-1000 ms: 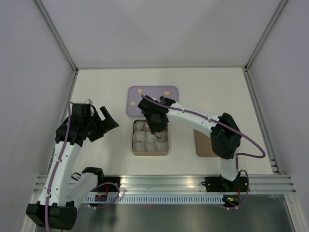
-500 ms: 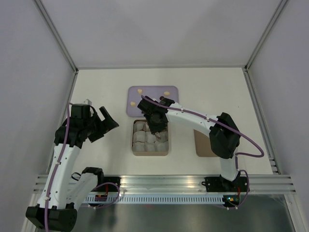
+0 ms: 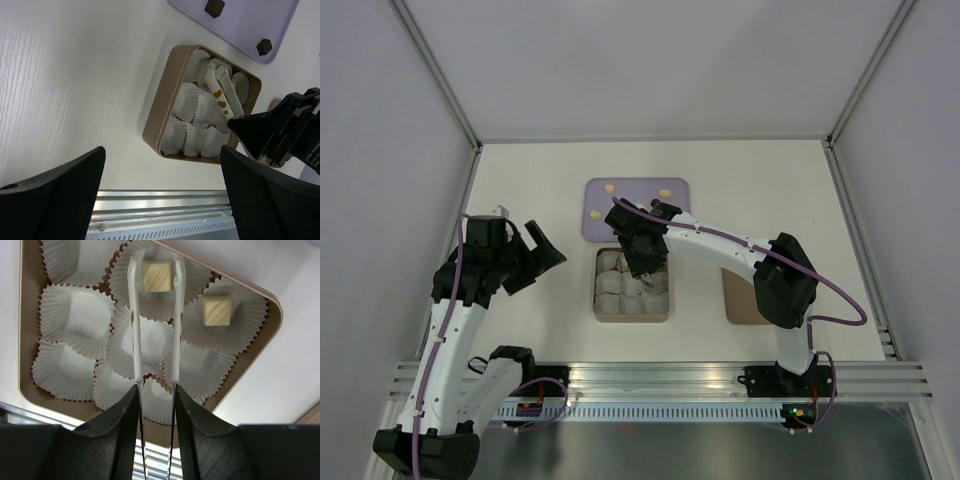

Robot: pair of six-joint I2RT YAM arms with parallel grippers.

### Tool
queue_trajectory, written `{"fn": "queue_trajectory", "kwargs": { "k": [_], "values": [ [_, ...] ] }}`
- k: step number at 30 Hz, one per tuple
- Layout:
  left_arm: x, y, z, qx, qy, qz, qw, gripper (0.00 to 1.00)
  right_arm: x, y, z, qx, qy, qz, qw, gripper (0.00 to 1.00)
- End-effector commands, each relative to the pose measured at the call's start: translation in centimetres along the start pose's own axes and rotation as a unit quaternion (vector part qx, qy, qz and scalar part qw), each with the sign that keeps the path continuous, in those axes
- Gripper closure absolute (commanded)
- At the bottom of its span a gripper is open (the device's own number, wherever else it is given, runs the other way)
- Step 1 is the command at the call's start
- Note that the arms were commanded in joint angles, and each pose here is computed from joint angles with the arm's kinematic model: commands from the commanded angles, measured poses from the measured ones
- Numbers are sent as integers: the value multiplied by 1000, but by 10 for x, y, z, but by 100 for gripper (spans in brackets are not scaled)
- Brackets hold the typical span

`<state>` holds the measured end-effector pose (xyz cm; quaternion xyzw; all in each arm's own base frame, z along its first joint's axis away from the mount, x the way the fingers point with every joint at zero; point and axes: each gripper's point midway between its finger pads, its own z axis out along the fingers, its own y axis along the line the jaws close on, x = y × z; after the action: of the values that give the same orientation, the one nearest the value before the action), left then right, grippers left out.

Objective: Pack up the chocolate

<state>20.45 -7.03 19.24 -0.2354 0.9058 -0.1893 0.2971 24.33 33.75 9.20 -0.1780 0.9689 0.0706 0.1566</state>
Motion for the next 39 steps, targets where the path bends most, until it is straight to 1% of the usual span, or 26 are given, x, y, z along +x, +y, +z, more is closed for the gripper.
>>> {"fn": "queue_trajectory", "kwargs": {
  "k": [1, 7, 13, 16, 20, 25, 30, 33, 35, 37, 39],
  "values": [
    [2, -7, -3, 16, 0, -14, 1000, 0, -6, 2, 0, 5, -11, 5, 1000, 61],
    [2, -7, -4, 18, 1, -17, 1000, 0, -18, 5, -14, 4, -29, 4, 1000, 63],
    [2, -10, -8, 24, -2, -26, 999, 0, -31, 6, -41, -2, -55, 13, 998, 65],
    [1, -11, -10, 28, -8, -30, 999, 0, -35, 7, -60, -14, -73, 23, 997, 65],
    [3, -13, -10, 31, 0, -36, 999, 0, -47, 7, -84, -27, -100, 35, 994, 66],
    [2, -15, -11, 32, 0, -40, 999, 0, -50, 10, -96, -44, -104, 37, 993, 66],
    [-2, -17, -13, 30, -1, -38, 999, 0, -60, 15, -118, -74, -122, 48, 989, 66],
    [-3, -19, -13, 31, 0, -39, 999, 0, -76, 7, -129, -84, -139, 70, 984, 66],
    [-4, -20, -13, 31, 0, -39, 999, 1, -94, -8, -131, -81, -155, 86, 981, 66],
    [-5, -20, -13, 30, -1, -38, 999, 0, -113, -31, -130, -69, -169, 107, 977, 66],
    [-5, -19, -12, 28, 0, -39, 999, 0, -125, -49, -117, -48, -171, 117, 977, 66]
  ]
}}
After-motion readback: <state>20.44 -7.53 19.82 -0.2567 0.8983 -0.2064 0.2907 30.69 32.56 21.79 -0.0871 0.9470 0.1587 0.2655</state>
